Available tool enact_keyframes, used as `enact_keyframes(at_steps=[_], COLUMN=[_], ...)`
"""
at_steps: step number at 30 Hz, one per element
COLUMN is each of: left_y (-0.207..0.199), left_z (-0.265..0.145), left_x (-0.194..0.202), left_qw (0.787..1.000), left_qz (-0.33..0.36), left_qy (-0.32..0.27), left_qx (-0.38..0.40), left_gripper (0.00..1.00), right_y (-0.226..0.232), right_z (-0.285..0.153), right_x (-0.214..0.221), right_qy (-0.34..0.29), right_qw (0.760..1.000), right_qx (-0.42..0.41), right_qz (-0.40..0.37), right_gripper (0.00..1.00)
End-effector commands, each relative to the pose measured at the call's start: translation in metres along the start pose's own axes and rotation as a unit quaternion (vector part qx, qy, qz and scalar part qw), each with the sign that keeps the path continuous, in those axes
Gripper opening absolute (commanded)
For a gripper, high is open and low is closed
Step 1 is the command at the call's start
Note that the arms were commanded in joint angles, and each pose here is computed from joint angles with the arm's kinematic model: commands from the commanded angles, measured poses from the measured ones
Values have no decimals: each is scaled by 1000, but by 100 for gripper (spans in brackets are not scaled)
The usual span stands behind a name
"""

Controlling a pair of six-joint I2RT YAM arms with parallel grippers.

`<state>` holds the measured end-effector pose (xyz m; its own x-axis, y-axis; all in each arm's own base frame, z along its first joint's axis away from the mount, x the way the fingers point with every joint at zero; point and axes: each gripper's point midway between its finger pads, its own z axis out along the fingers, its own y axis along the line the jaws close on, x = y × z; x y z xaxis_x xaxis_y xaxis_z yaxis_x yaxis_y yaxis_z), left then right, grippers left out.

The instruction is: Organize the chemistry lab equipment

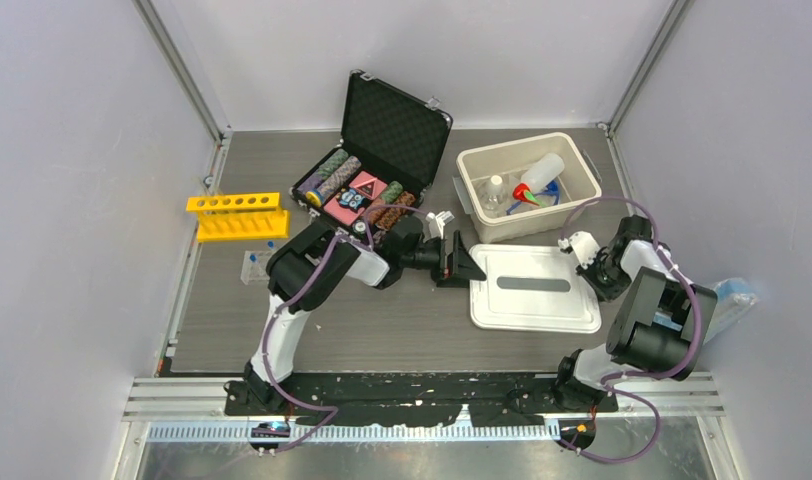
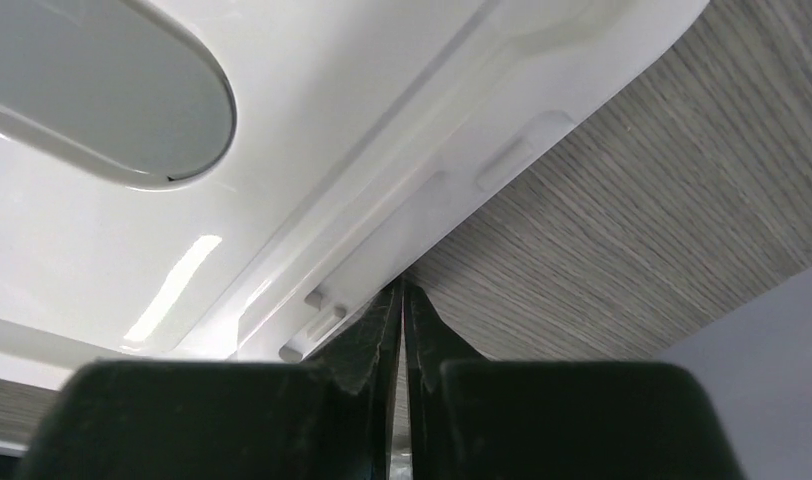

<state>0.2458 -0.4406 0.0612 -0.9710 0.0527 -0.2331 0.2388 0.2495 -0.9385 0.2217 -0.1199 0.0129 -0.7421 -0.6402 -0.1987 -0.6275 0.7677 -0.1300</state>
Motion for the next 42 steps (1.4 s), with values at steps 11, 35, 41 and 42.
enact_keyframes(at_steps=[11, 35, 41, 42], left_y=[-77, -129, -158, -161], left_z=[10, -73, -124, -135], left_x=[5, 54, 38, 25], left_qw=[992, 969, 957, 957], left_qz=[22, 205, 278, 282], left_qy=[-4, 88, 54, 38], left_qx=[122, 105, 63, 51], left_gripper=[33, 0, 0, 0], right_y=[69, 19, -31, -42], right_z=[10, -196, -247, -253], right_x=[-15, -96, -154, -162], right_qy=[-47, -284, -379, -391], right_qw=[991, 954, 918, 913], right_qx=[-119, -98, -58, -46], right_qz=[-37, 14, 97, 107], right_gripper=[11, 70, 75, 75])
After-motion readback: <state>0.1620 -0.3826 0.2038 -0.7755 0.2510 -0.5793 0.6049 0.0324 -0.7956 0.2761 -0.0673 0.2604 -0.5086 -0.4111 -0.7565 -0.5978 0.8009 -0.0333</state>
